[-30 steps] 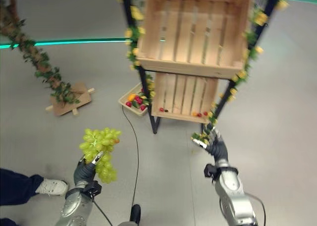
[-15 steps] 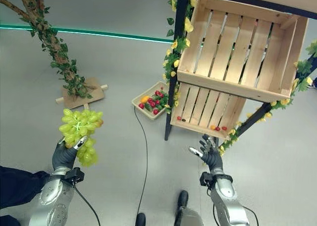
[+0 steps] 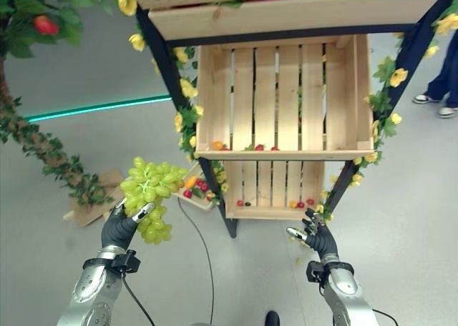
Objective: Pick up the fruits from the basket on one side to the basket on the other side
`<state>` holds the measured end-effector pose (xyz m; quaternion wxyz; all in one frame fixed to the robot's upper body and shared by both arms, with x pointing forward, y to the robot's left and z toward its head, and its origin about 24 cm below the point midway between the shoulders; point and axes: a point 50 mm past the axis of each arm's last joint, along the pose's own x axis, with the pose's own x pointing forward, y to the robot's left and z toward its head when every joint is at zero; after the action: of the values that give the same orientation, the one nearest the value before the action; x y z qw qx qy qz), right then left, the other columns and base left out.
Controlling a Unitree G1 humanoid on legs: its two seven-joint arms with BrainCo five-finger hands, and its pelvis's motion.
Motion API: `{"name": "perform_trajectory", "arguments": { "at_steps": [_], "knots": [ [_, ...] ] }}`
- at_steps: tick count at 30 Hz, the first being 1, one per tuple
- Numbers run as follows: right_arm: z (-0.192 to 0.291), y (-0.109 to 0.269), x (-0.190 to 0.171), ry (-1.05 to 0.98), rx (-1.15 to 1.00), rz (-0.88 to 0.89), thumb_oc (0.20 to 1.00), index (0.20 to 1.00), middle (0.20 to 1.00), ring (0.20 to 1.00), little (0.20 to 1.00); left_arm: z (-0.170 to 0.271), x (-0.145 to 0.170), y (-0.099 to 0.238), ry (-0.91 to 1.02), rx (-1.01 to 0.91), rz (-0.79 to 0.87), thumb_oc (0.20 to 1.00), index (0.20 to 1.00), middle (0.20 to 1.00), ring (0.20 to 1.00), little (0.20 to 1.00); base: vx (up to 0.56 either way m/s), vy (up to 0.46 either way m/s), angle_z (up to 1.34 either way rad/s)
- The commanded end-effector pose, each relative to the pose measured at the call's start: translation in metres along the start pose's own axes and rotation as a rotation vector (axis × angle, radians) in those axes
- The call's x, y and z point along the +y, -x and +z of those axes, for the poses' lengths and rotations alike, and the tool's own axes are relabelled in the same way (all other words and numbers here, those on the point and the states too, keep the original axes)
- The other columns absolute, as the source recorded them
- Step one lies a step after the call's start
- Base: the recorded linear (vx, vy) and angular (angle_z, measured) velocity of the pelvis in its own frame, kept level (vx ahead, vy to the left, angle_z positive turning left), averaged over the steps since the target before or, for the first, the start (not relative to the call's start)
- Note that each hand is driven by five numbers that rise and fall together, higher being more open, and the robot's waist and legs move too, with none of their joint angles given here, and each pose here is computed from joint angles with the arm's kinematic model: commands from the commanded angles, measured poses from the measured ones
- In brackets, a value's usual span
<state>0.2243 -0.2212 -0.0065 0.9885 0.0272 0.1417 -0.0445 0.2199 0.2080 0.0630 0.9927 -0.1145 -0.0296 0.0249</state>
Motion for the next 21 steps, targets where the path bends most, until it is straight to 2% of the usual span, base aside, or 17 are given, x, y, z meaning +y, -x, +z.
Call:
{"name": "perform_trajectory", "arguments": {
  "at_steps": [1, 7, 16, 21],
  "knots": [
    [0.026, -0.010, 0.003, 0.025, -0.118, 0.026, 1.000, 1.000, 1.000, 1.000, 1.000, 0.042, -0.006, -0.008, -0.039, -0.194, -0.048, 0.200, 0.200, 0.200, 0.200, 0.200, 0.11, 0.071, -0.60],
    [0.017, -0.005, 0.001, 0.020, -0.080, 0.022, 1.000, 1.000, 1.000, 1.000, 1.000, 0.045, -0.015, -0.018, -0.040, -0.216, -0.076, 0.200, 0.200, 0.200, 0.200, 0.200, 0.07, 0.073, -0.47],
    [0.012, -0.006, 0.008, -0.005, -0.057, 0.035, 1.000, 1.000, 1.000, 1.000, 1.000, 0.057, -0.019, -0.028, -0.031, -0.256, -0.085, 0.200, 0.200, 0.200, 0.200, 0.200, 0.03, 0.012, -0.05],
    [0.004, -0.006, 0.010, 0.002, -0.022, 0.043, 1.000, 1.000, 1.000, 1.000, 1.000, 0.069, -0.022, -0.046, -0.026, -0.300, -0.073, 0.200, 0.200, 0.200, 0.200, 0.200, 0.03, 0.001, -0.03]
  ]
}}
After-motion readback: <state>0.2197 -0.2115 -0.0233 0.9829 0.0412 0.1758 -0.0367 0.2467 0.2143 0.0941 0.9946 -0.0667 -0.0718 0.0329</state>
